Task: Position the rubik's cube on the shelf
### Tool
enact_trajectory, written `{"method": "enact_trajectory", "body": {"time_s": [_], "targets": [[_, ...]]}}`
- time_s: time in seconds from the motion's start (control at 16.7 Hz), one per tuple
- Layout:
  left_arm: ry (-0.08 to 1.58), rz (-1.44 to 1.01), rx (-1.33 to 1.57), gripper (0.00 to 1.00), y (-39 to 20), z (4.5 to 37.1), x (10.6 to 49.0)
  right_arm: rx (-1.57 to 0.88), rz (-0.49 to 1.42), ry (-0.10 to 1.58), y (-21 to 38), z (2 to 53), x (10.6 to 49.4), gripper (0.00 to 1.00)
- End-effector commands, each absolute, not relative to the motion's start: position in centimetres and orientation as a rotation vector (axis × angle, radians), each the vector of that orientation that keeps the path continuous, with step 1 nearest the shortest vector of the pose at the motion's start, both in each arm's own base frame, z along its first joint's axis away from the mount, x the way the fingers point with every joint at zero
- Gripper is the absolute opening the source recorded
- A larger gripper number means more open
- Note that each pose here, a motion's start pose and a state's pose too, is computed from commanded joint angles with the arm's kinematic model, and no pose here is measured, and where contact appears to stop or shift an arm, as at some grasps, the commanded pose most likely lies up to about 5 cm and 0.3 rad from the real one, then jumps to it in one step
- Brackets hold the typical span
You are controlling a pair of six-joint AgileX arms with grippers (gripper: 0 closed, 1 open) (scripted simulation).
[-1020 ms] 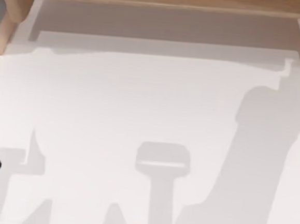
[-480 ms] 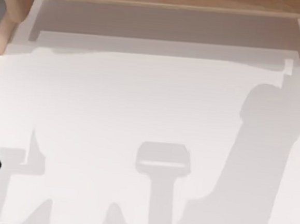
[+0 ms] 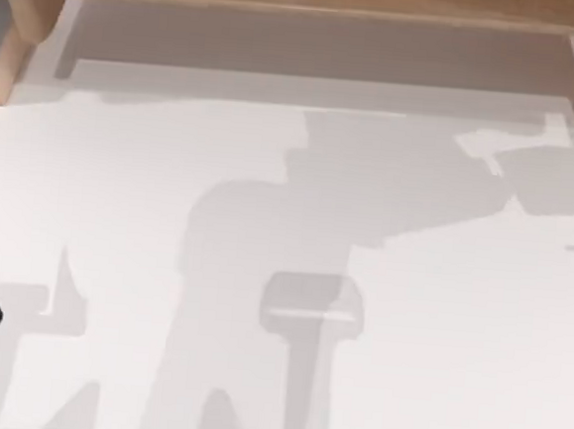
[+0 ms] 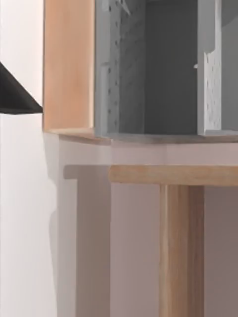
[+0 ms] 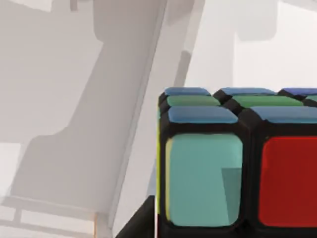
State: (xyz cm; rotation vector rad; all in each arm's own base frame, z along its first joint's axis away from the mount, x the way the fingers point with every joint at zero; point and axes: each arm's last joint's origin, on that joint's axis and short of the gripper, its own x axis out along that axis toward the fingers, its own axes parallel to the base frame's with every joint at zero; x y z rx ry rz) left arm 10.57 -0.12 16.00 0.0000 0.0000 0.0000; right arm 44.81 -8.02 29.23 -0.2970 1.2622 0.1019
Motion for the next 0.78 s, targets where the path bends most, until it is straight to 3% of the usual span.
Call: {"method": "enact_trajectory", "body": {"time_s": [0.3,0.78], "targets": [[0.000,0.000,0.000,1.00,-0.1,16.0,10.6,-0.416,0.169,1.164,5.2,27.2,43.7,0.00],[0.000,0.000,0.000,1.00,-0.1,16.0,10.6,-0.441,0.360,0.751,23.9,18.7,39.0,0.00]]}}
